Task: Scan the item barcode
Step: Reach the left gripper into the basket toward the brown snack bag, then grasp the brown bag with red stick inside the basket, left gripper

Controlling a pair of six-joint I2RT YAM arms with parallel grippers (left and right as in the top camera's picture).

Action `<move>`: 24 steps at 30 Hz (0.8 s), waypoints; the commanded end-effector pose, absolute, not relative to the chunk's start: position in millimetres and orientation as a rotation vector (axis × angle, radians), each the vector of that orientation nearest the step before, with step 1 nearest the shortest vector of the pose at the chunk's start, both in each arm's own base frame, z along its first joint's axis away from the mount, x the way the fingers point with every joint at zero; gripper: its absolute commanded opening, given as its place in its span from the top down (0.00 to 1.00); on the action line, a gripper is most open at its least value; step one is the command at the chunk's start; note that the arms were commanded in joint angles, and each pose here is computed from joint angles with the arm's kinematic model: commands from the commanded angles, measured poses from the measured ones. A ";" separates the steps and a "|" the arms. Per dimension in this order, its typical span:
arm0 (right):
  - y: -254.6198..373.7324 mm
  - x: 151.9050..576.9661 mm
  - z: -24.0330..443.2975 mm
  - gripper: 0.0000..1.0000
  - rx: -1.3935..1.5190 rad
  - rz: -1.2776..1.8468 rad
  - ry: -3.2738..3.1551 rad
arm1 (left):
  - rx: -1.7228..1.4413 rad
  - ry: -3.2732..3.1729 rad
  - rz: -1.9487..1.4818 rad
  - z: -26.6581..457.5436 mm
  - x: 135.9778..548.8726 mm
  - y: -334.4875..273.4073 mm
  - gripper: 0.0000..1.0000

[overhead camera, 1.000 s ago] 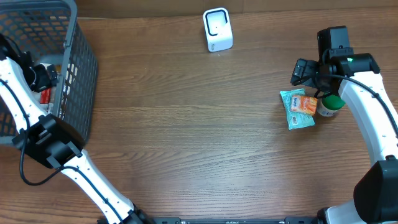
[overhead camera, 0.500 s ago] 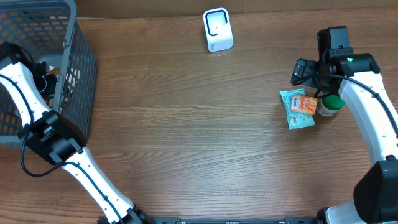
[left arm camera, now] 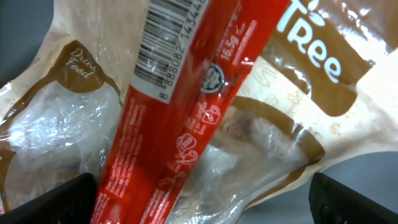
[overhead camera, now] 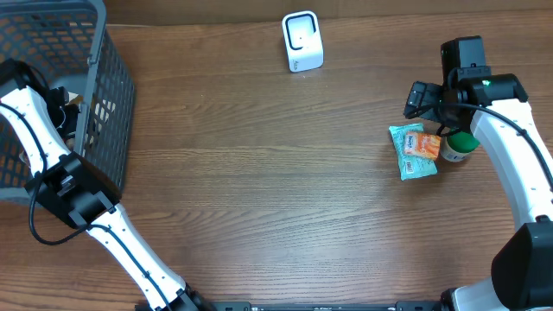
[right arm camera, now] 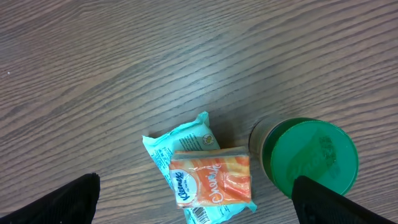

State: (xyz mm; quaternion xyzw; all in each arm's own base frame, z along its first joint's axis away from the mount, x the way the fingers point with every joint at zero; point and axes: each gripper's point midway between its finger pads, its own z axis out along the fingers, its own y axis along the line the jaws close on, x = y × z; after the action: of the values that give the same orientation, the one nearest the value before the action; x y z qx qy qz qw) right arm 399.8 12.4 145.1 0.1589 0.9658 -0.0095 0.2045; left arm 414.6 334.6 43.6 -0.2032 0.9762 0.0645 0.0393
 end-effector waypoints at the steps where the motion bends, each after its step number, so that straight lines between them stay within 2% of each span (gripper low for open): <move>1: 11.5 403.9 157.7 0.00 0.444 -0.022 2.656 | -0.767 3.006 0.113 2.7 414.9 328.9 0.00; 7: 11.5 403.9 157.7 0.00 0.444 -0.022 2.656 | -1.029 2.889 0.121 4.6 422.5 331.0 0.00; 11: 11.5 403.9 157.7 0.00 0.444 -0.022 2.656 | -0.958 2.865 0.253 26.0 433.1 336.4 0.00; 19: 11.5 403.9 157.7 0.00 0.444 -0.022 2.656 | -0.746 2.762 0.476 106.1 455.9 338.2 0.00; 24: 11.5 403.9 157.7 0.00 0.444 -0.022 2.656 | -0.661 2.865 0.464 104.0 439.5 331.6 0.00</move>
State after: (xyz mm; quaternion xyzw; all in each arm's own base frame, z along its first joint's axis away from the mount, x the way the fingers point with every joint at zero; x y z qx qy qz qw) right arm 399.8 12.4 145.1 0.1591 0.9658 -0.0095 0.2045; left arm 452.2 323.3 114.4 -0.2428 0.9525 0.1453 0.1123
